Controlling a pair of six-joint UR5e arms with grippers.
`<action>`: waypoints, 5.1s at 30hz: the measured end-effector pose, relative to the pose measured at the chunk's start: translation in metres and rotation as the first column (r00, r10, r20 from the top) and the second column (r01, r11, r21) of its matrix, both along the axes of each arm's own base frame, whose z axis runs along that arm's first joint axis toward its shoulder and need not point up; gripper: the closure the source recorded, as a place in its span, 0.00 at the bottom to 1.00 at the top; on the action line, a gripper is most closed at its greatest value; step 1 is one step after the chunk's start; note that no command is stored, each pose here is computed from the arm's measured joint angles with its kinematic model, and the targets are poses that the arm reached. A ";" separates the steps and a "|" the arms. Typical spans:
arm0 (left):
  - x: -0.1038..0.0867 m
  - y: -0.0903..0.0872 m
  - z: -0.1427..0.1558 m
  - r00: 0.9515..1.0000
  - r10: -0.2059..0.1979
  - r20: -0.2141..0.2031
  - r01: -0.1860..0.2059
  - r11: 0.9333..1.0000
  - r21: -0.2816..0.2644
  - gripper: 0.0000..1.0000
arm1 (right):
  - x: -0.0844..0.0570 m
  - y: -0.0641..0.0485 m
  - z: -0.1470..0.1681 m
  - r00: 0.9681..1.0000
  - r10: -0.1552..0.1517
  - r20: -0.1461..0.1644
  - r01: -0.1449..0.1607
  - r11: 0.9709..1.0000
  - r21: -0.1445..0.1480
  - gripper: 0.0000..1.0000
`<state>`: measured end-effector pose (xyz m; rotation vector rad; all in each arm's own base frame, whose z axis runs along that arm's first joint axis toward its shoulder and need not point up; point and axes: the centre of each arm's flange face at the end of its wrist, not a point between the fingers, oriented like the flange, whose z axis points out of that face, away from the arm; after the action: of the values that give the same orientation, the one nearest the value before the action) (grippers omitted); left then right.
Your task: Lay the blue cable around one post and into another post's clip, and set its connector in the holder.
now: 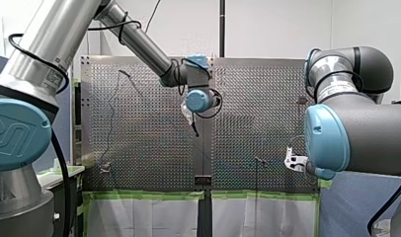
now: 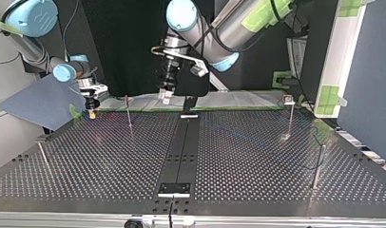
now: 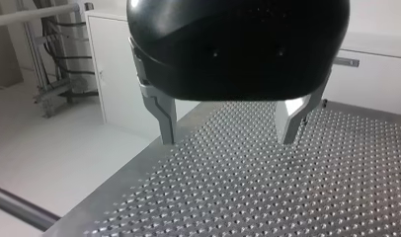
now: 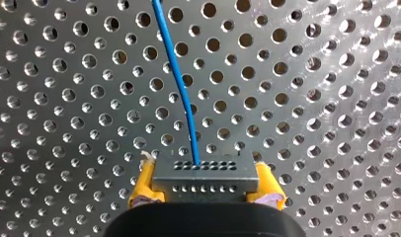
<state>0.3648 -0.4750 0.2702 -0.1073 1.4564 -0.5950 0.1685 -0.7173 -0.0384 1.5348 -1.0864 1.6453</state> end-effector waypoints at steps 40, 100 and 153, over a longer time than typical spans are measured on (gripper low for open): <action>-0.079 0.084 -0.035 1.000 0.017 -0.023 -0.017 1.000 -0.008 0.00 | 0.009 0.002 0.000 1.000 0.013 0.000 -0.013 1.000 -0.002 1.00; -0.193 0.200 -0.166 0.982 0.031 -0.189 0.004 0.983 0.181 0.00 | 0.018 -0.014 0.083 0.996 -0.080 -0.044 0.078 0.996 -0.046 1.00; -0.172 0.205 -0.165 0.976 0.064 -0.207 -0.025 0.982 0.188 0.00 | 0.052 0.080 0.262 0.985 -0.149 -0.085 0.148 0.989 -0.017 1.00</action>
<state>0.1930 -0.2697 0.1056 -0.0591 1.7053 -0.4182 0.2205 -0.6376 0.2237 1.4676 -1.1161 1.4691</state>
